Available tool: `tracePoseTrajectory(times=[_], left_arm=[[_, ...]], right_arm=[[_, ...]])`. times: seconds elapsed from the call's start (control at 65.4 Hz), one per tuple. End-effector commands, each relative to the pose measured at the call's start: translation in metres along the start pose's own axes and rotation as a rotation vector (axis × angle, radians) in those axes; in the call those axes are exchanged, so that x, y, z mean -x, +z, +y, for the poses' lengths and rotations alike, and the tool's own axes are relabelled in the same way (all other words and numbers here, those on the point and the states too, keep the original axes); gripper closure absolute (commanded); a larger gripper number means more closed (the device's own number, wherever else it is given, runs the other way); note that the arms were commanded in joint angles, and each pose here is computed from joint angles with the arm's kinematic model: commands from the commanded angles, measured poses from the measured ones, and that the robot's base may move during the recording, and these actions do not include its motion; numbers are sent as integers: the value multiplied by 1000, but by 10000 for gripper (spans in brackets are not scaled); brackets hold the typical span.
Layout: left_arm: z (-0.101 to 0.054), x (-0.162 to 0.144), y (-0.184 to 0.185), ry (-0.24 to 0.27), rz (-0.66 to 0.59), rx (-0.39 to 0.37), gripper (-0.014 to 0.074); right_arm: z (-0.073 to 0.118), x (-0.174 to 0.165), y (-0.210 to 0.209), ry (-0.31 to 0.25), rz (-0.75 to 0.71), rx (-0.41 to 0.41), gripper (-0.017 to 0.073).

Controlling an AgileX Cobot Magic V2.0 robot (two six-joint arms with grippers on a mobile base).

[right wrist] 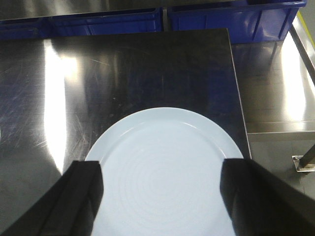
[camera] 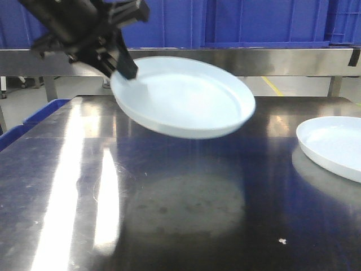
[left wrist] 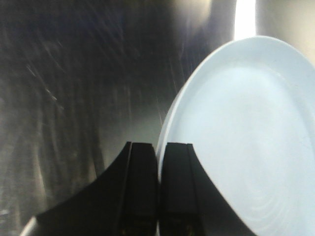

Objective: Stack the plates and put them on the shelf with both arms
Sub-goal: 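Grip the plate rim with the left gripper and slide it toward the table center, then release the plate and raise the left gripper away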

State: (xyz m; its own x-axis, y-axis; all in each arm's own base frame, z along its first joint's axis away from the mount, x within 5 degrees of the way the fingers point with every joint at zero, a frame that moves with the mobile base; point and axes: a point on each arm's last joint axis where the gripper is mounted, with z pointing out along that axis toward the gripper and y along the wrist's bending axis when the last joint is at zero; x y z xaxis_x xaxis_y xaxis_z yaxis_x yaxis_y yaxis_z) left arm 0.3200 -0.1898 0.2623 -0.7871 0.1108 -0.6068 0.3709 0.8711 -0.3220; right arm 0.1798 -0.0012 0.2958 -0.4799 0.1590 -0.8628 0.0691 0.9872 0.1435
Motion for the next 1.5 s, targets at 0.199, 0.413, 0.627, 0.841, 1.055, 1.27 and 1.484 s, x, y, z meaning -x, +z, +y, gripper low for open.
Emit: tracePoseTrajectory(times=[0.199,0.413,0.627,0.841,1.055,1.27,1.484], left_arm=[[-22,8,12,-7,-89,-47,504],[-23,10,15,1,-91,-49,487],[-23,7,15,60,-66,-43,137],[-27,12,10,65,-52,-57,156],[-37,40,-29,81,-154,-92,482],[-21,63,-97,52,-347,-66,505],[18,68,-165,25,-499,62,505]], right_arm=[[2,20,-6,-14,-122,7,-29],[2,20,-6,-14,-122,7,-29],[2,20,-6,-14,-122,7,-29],[2,20,-6,-14,-122,7,-29],[2,20,-6,-14,-122,7,-29],[2,20,-6,-14,-122,7,-29],[2,20,-6,-14,-122,7,-29]])
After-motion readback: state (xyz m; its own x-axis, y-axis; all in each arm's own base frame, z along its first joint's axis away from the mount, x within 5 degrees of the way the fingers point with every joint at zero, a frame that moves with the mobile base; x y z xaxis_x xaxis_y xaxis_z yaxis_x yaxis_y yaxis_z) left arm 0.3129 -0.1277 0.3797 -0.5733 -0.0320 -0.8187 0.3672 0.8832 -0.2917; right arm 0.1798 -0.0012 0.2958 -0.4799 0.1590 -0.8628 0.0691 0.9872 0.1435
